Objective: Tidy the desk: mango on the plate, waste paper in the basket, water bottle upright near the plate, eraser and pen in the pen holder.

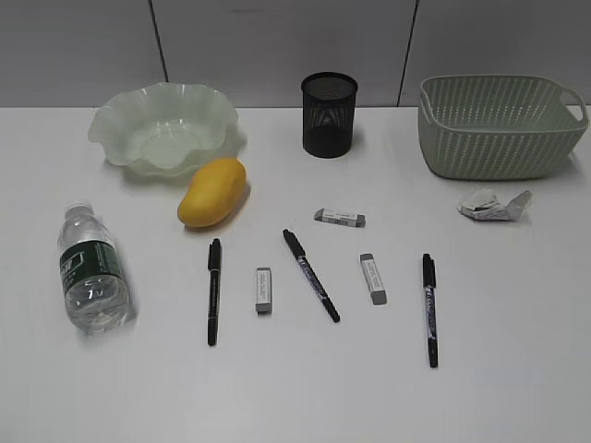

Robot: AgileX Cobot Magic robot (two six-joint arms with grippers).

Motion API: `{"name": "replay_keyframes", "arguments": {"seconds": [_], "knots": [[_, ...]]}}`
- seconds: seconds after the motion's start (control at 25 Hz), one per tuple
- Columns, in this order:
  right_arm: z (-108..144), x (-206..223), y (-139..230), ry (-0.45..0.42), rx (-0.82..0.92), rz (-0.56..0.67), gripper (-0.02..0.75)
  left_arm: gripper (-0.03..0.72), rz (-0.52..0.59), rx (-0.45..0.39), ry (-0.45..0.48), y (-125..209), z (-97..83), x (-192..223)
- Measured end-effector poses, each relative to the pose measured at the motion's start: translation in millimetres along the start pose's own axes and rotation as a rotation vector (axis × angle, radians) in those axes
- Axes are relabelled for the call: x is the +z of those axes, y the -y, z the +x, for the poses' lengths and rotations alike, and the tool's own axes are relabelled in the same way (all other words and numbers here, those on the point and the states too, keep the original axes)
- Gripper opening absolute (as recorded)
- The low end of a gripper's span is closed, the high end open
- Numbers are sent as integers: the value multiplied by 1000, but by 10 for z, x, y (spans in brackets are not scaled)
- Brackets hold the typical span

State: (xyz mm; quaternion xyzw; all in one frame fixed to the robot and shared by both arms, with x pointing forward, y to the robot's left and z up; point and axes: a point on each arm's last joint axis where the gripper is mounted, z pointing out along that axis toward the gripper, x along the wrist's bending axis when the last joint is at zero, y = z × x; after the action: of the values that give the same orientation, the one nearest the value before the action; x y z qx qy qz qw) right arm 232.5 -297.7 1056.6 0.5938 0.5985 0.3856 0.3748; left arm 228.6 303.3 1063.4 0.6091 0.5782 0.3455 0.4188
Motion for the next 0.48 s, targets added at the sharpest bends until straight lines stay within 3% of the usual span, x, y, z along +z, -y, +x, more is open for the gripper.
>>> {"name": "replay_keyframes", "arguments": {"seconds": [0.36,0.48], "knots": [[0,0,0,0,0,0,402,190,16,-32,54,-11,-52,21],[0,0,0,0,0,0,402,286,103,-86,121,-110,-130,185]]}}
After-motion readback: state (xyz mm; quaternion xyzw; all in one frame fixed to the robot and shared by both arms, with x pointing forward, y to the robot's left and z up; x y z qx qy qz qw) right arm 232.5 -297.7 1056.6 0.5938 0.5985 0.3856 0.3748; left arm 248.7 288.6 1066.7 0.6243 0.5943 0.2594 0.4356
